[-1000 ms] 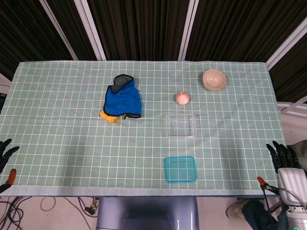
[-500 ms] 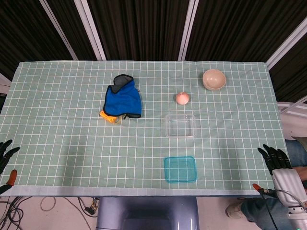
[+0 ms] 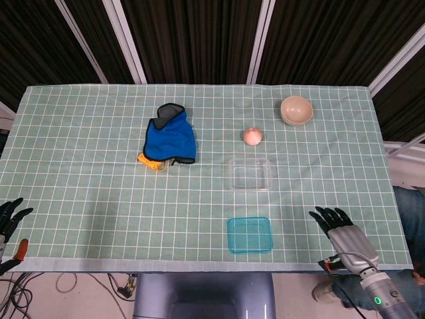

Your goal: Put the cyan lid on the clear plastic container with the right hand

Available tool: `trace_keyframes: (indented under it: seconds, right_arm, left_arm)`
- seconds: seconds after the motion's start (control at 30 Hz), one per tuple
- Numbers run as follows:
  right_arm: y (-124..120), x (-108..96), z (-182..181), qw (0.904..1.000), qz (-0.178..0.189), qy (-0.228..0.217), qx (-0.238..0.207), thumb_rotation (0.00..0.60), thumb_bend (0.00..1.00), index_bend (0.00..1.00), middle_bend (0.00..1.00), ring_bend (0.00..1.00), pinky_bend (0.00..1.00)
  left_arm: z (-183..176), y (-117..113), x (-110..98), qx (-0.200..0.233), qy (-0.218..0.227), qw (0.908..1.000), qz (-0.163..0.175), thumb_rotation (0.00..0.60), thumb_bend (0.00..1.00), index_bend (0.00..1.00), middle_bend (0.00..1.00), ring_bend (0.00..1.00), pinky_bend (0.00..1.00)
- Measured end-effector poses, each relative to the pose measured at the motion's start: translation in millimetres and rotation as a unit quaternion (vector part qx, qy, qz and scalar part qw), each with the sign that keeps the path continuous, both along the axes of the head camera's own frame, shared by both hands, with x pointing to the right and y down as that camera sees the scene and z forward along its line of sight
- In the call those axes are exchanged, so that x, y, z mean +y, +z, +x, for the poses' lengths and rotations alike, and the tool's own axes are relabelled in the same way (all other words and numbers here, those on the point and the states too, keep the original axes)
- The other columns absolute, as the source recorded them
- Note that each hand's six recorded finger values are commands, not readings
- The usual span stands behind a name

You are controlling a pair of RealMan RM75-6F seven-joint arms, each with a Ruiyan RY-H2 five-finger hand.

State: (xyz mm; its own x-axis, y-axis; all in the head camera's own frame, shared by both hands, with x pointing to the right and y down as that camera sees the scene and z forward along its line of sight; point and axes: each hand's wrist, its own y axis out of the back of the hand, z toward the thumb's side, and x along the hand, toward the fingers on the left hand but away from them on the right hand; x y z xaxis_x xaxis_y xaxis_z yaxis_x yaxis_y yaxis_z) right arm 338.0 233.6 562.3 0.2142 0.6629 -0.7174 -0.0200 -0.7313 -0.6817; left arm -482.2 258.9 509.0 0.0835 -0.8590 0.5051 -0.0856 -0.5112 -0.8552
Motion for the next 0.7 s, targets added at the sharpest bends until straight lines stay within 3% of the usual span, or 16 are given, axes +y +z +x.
trace_keyframes:
  seconds: [0.43, 0.7]
  right_arm:
    - [59, 9, -85, 0.9984, -0.044, -0.035, 0.011, 0.6, 0.08, 0.03, 0.05, 0.0, 0.0]
    - [76, 13, -118, 0.9971, -0.062, -0.035, 0.028, 0.6, 0.08, 0.03, 0.05, 0.0, 0.0]
  left_arm:
    - [-1, 0, 0, 0.007, -0.008, 0.9999, -0.007, 0.6, 0.52, 0.15, 0.0, 0.0, 0.0]
    - [-1, 1, 0, 0.008, -0.009, 0.9999, -0.011, 0.6, 0.52, 0.15, 0.0, 0.0, 0.0]
